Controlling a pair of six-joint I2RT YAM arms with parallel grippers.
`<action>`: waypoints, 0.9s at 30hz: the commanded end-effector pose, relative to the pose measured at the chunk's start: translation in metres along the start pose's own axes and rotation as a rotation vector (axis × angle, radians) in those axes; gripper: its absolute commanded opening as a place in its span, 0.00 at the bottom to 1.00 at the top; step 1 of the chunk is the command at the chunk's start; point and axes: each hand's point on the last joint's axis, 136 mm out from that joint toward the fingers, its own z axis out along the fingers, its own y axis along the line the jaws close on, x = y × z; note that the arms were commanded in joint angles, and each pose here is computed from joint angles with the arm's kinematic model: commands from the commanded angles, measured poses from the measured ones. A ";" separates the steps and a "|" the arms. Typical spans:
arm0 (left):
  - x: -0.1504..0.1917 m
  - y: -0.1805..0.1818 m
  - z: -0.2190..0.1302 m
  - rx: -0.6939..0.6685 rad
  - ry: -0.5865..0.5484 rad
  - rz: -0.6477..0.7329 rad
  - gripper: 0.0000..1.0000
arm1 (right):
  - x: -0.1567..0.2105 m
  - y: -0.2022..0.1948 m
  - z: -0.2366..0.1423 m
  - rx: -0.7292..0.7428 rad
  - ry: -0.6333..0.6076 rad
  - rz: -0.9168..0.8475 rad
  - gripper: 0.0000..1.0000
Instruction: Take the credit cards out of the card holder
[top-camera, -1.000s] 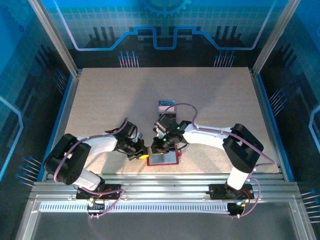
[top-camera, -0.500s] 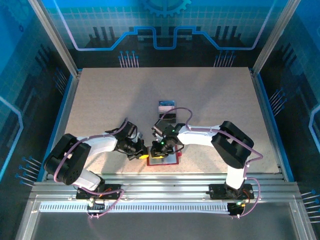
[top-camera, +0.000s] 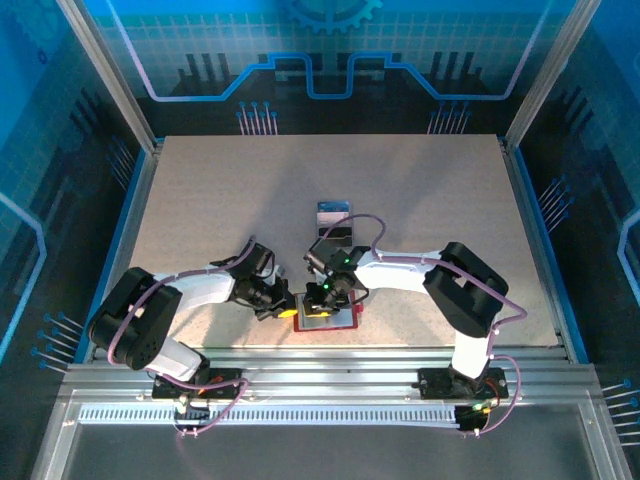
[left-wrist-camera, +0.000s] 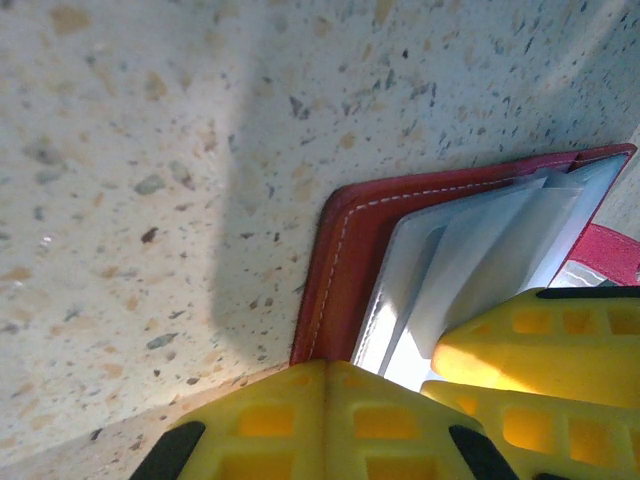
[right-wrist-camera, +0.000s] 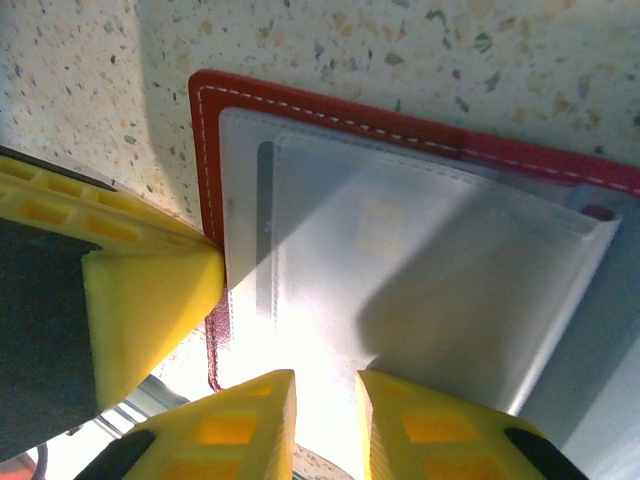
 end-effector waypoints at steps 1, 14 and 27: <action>0.007 0.011 0.003 -0.054 0.034 -0.018 0.00 | 0.008 -0.011 -0.006 0.051 -0.002 0.010 0.24; 0.004 -0.008 -0.005 -0.010 0.025 -0.001 0.00 | 0.011 -0.019 -0.008 0.052 -0.008 0.023 0.24; 0.012 -0.032 0.007 0.098 0.077 -0.006 0.01 | 0.009 -0.016 -0.008 0.036 -0.016 0.024 0.24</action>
